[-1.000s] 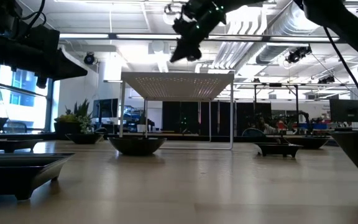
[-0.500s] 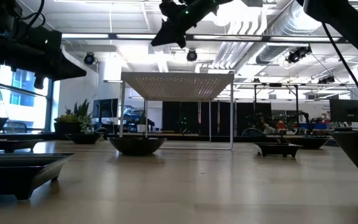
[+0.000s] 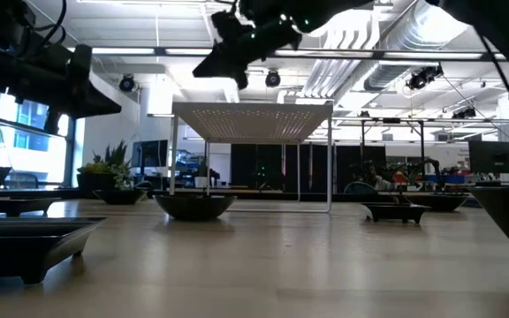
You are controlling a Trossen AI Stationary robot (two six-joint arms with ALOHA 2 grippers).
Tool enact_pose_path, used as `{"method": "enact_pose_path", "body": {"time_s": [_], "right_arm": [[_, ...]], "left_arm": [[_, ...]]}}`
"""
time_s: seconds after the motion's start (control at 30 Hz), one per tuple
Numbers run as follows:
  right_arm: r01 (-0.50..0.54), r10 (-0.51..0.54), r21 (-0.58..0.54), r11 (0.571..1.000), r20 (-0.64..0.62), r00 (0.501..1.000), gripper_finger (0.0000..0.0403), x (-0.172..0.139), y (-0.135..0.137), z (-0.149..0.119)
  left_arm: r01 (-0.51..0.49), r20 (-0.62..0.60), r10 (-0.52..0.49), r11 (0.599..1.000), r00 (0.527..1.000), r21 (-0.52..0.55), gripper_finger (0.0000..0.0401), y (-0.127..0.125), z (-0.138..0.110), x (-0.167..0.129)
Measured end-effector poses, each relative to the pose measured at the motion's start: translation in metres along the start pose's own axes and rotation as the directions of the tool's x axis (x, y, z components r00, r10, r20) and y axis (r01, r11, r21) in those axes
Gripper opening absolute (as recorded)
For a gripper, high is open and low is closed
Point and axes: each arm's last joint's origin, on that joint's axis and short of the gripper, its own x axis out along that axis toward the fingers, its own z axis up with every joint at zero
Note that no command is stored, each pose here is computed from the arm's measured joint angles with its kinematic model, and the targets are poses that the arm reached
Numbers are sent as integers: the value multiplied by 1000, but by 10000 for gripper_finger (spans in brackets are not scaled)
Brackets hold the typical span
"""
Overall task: Pick & Place Mini shaped plates
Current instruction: Put the black square plate on the shelf
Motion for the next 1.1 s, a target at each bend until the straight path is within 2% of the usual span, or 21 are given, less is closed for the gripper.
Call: {"method": "enact_pose_path", "body": {"time_s": [0.17, 0.47, 0.6, 0.7, 0.83, 1.0, 1.1], "right_arm": [[74, -74, 4, 997, 153, 985, 0, -41, 14, 2], [282, -283, 35, 959, 190, 940, 0, -139, 33, -26], [382, -386, 58, 922, 186, 904, 0, -167, 41, -47], [413, -424, 98, 905, 200, 883, 0, -186, 47, -58], [386, -409, 153, 910, 175, 896, 0, -208, 56, -72], [298, -308, 217, 930, 14, 951, 2, -231, 71, -95], [282, -262, 244, 928, -110, 959, 14, -234, 80, -121]], "left_arm": [[-17, -36, 16, 1000, 999, -24, 1, -1, -4, 5], [-111, -143, 94, 987, 985, -117, 1, -7, -6, 17], [-162, -187, 129, 971, 974, -174, 1, -11, -4, 23], [-207, -228, 162, 960, 960, -189, 1, -14, -3, 28], [-222, -261, 175, 961, 949, -163, 1, -20, 0, 34], [-181, -285, 131, 971, 950, -157, 1, -23, 2, 35], [-150, -280, 108, 980, 954, -131, 1, -23, 4, 32]]}}
